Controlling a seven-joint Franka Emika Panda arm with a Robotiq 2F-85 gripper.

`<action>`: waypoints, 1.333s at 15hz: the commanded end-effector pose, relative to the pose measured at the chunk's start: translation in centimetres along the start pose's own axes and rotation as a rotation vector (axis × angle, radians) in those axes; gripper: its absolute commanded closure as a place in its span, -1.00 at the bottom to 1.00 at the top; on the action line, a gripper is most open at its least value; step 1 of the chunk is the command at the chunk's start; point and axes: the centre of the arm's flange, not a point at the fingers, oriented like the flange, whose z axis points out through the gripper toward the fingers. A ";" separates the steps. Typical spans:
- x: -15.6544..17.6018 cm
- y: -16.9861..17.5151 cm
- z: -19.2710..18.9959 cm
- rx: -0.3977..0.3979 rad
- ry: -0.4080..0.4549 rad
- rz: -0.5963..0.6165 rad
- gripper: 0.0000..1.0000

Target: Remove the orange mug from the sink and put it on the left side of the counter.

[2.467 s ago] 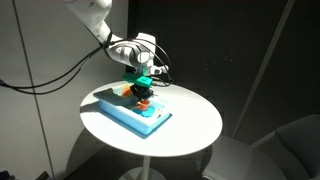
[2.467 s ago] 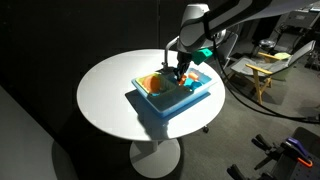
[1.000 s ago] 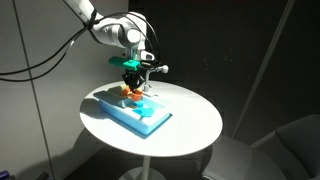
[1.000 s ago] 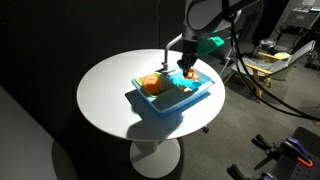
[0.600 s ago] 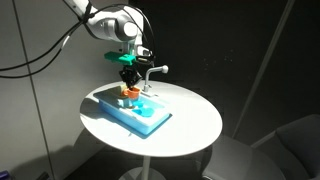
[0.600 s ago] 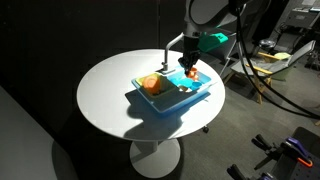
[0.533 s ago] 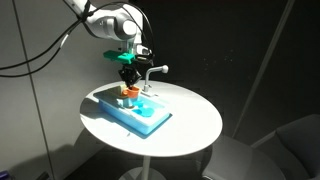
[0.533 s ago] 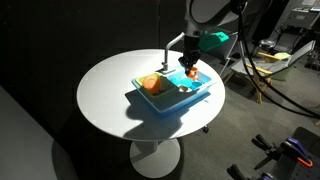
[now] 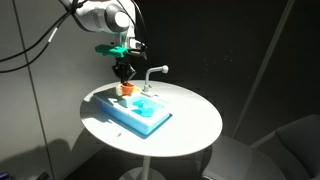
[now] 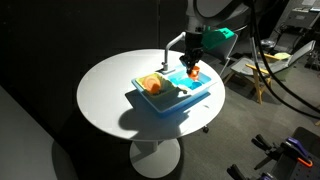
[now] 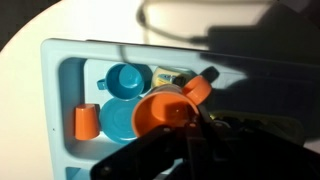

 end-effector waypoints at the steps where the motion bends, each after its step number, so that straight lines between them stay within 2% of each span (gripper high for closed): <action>1: -2.1 -1.3 -0.2 -0.031 -0.023 -0.025 0.97; 10: -2.6 -5.4 2.4 -0.096 -0.068 -0.172 0.97; 15: -2.1 -6.7 3.3 -0.124 -0.044 -0.268 0.97; 20: -1.5 -7.7 3.4 -0.085 0.015 -0.339 0.97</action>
